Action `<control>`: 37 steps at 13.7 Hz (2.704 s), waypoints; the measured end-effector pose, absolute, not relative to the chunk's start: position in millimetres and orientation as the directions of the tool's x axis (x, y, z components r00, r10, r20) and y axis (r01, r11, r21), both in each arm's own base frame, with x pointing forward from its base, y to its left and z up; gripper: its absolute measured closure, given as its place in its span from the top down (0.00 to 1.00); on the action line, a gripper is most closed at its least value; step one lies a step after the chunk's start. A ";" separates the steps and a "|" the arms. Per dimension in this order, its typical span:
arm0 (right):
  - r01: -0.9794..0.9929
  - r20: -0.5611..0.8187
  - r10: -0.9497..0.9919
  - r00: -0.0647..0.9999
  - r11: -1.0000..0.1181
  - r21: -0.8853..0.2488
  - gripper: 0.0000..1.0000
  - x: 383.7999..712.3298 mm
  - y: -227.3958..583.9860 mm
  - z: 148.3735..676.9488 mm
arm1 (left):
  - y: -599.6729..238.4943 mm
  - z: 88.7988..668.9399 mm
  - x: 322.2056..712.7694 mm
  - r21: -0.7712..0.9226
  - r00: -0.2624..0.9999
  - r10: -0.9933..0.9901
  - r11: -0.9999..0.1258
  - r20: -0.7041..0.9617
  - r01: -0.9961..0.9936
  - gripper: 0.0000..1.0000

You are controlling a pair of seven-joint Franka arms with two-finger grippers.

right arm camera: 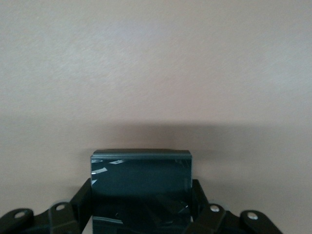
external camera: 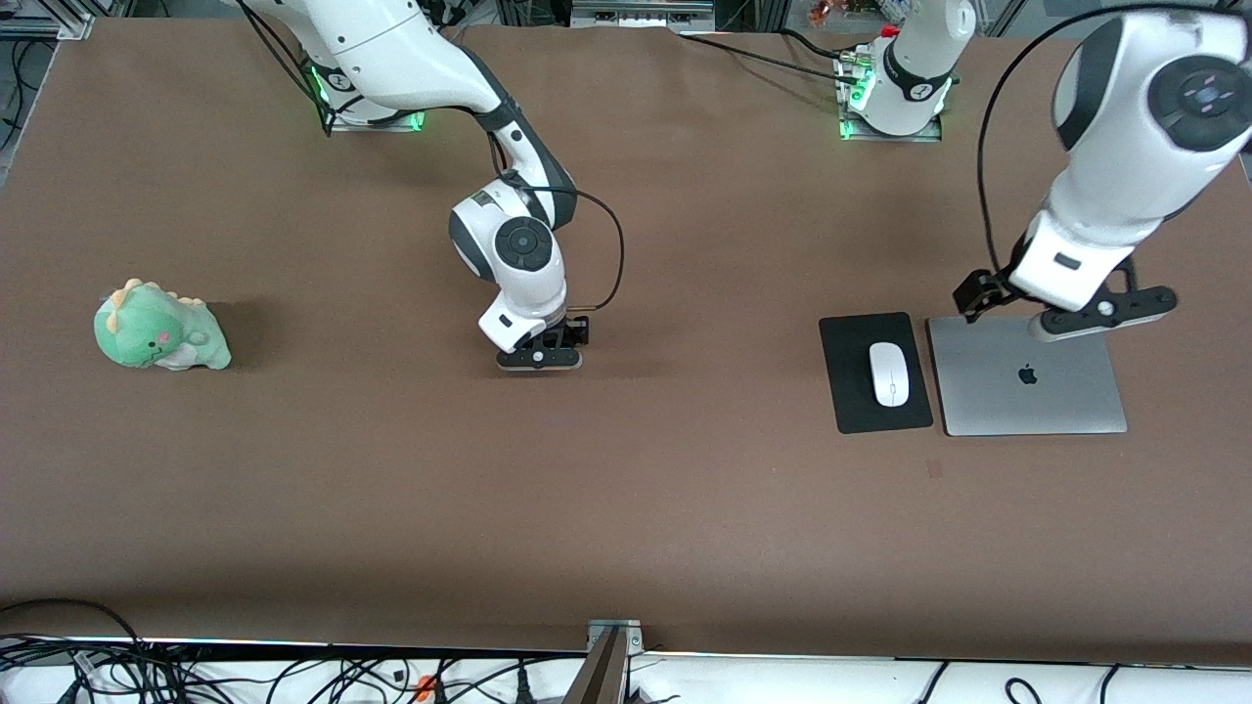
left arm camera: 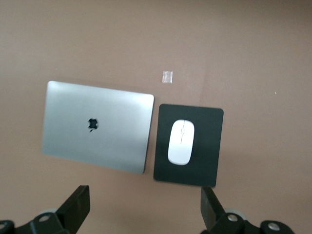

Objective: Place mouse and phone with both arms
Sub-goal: 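Carry the phone with the right gripper while the left gripper retracts, then lower the black phone beside the green plush and open the right gripper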

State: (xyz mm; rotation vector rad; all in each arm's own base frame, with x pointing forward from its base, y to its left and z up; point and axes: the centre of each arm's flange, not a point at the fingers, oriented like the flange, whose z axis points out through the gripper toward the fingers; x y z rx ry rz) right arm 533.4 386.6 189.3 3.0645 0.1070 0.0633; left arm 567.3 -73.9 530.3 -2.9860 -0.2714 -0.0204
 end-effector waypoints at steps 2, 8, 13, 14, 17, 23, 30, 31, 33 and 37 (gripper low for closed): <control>0.106 0.015 0.107 0.994 -0.990 0.093 0.80 561.0 351.4 216.1 | -65.2 569.8 563.9 -0.146 0.988 0.156 -0.977 -0.003 0.154 1.00; 0.119 -0.013 0.118 0.993 -0.989 0.092 0.80 616.3 196.1 268.1 | -32.8 615.6 555.7 -0.091 0.989 0.147 -0.985 -0.034 0.143 1.00; 0.031 0.044 0.034 0.998 -0.997 0.068 0.80 603.2 87.4 242.9 | -43.5 619.2 554.1 -0.073 0.992 0.119 -0.990 -0.036 0.117 1.00; 0.021 0.062 0.025 0.998 -0.998 0.062 0.80 592.4 70.0 230.5 | -43.2 619.3 554.1 -0.072 0.992 0.120 -0.990 -0.036 0.117 1.00; 0.001 0.083 0.005 0.997 -0.998 0.056 0.80 564.5 20.4 201.3 | -39.5 620.3 554.5 -0.070 0.993 0.115 -0.991 -0.035 0.113 1.00; -0.052 0.092 -0.047 0.995 -0.997 0.054 0.80 545.3 -34.4 183.2 | -32.0 645.0 555.7 -0.051 0.995 0.094 -0.994 0.014 0.095 1.00; -0.024 0.115 -0.018 0.993 -0.998 0.055 0.94 539.3 -39.3 170.9 | -34.9 632.2 563.4 -0.053 0.997 0.083 -0.995 -0.009 0.082 1.00; -0.022 0.110 -0.016 0.994 -0.998 0.055 1.00 539.3 -38.8 172.3 | -34.4 624.9 567.1 -0.054 0.996 0.084 -0.995 -0.022 0.083 1.00; -0.019 0.086 -0.015 0.996 -0.998 0.054 1.00 540.8 -37.2 181.0 | -31.6 607.0 576.0 -0.058 0.995 0.090 -0.995 -0.053 0.087 1.00; -0.023 0.049 -0.020 0.999 -0.999 0.048 1.00 546.0 -32.6 224.6 | -27.2 590.6 583.9 -0.062 0.992 0.098 -0.994 -0.080 0.093 1.00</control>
